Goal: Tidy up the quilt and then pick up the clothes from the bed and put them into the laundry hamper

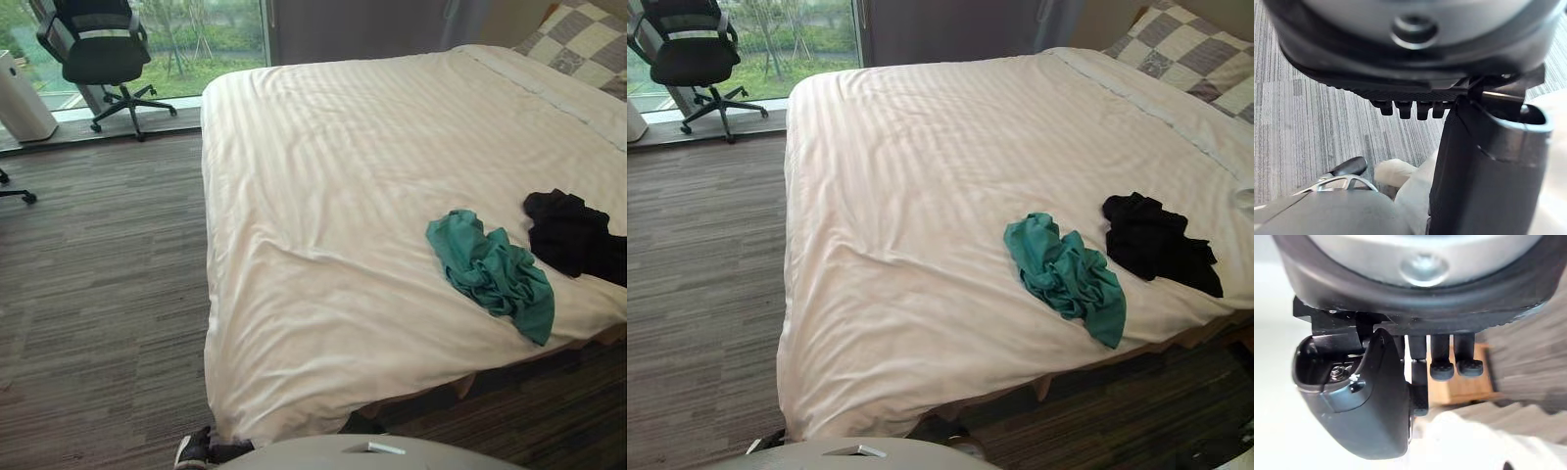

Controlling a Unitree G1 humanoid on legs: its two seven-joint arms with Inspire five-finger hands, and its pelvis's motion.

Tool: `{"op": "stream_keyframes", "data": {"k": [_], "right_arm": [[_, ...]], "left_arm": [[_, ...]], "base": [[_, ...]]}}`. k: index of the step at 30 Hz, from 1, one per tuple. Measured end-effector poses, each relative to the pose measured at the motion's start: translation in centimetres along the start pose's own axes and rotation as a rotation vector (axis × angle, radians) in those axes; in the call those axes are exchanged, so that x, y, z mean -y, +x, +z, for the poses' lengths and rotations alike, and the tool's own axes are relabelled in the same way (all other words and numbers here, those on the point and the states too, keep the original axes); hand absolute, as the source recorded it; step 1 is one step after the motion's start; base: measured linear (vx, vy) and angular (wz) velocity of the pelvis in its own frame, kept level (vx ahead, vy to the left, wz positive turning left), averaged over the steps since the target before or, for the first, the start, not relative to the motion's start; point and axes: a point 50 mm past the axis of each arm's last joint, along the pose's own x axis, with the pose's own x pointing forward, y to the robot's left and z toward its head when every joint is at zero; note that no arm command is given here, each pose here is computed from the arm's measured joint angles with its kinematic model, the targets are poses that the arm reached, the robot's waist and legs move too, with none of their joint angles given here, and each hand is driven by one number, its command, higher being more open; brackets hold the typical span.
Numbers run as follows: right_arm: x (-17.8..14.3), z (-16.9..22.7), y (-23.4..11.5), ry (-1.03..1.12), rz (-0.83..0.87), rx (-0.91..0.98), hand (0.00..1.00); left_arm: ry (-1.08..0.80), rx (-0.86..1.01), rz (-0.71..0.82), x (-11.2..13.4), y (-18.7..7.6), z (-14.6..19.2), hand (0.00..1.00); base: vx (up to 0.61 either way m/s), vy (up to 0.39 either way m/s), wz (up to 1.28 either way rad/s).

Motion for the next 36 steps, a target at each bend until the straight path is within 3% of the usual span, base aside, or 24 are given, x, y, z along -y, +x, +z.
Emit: {"op": "stream_keyframes", "data": {"k": [1,2,4,8,11,18,23,27,33,36], "right_arm": [[-1.8,1.7,-1.5,-0.020,0.113,0.198,0.00],[-2.7,2.0,-2.8,-0.007,0.156,0.270,0.00],[-5.8,0.8,-8.7,0.038,0.267,0.443,0.00],[-10.8,-5.0,-15.6,0.091,0.409,0.310,0.00],[-14.9,-7.2,-20.0,0.085,0.648,0.215,0.00],[-21.6,-3.7,-30.0,0.314,1.238,0.277,0.00],[-23.7,-3.0,-36.1,0.469,1.570,0.189,0.00],[-24.3,-6.5,-40.0,0.413,1.783,-0.028,0.00],[-22.6,-11.2,-44.9,0.287,2.070,-0.324,0.00],[-20.5,-13.6,-45.7,0.238,2.131,-0.474,0.00]], "left_arm": [[-0.005,0.008,-0.002,0.2,-0.1,-0.2,1.00],[-0.005,0.008,-0.002,0.1,-0.1,-0.3,1.00],[0.002,0.007,0.004,-0.1,-0.1,-0.3,1.00],[0.017,0.019,0.012,-0.1,0.0,0.1,1.00],[0.034,0.052,0.005,0.1,0.1,0.9,1.00],[0.078,0.091,0.001,-0.1,0.3,2.1,1.00],[0.093,0.106,0.007,-0.3,0.4,2.5,1.00],[0.072,0.124,0.011,-0.1,0.4,3.0,1.00],[0.055,0.149,0.011,0.2,0.5,3.9,1.00],[0.054,0.157,0.012,0.1,0.6,4.1,1.00]], "base": [[-0.02,-0.024,-0.11],[-0.02,-0.043,-0.08],[-0.02,-0.038,-0.01],[-0.04,-0.006,0.03],[-0.03,0.008,0.25],[0.00,-0.014,0.22],[-0.01,0.006,0.15],[-0.01,0.001,0.12],[-0.01,-0.003,0.06],[-0.02,-0.007,0.23]]}}
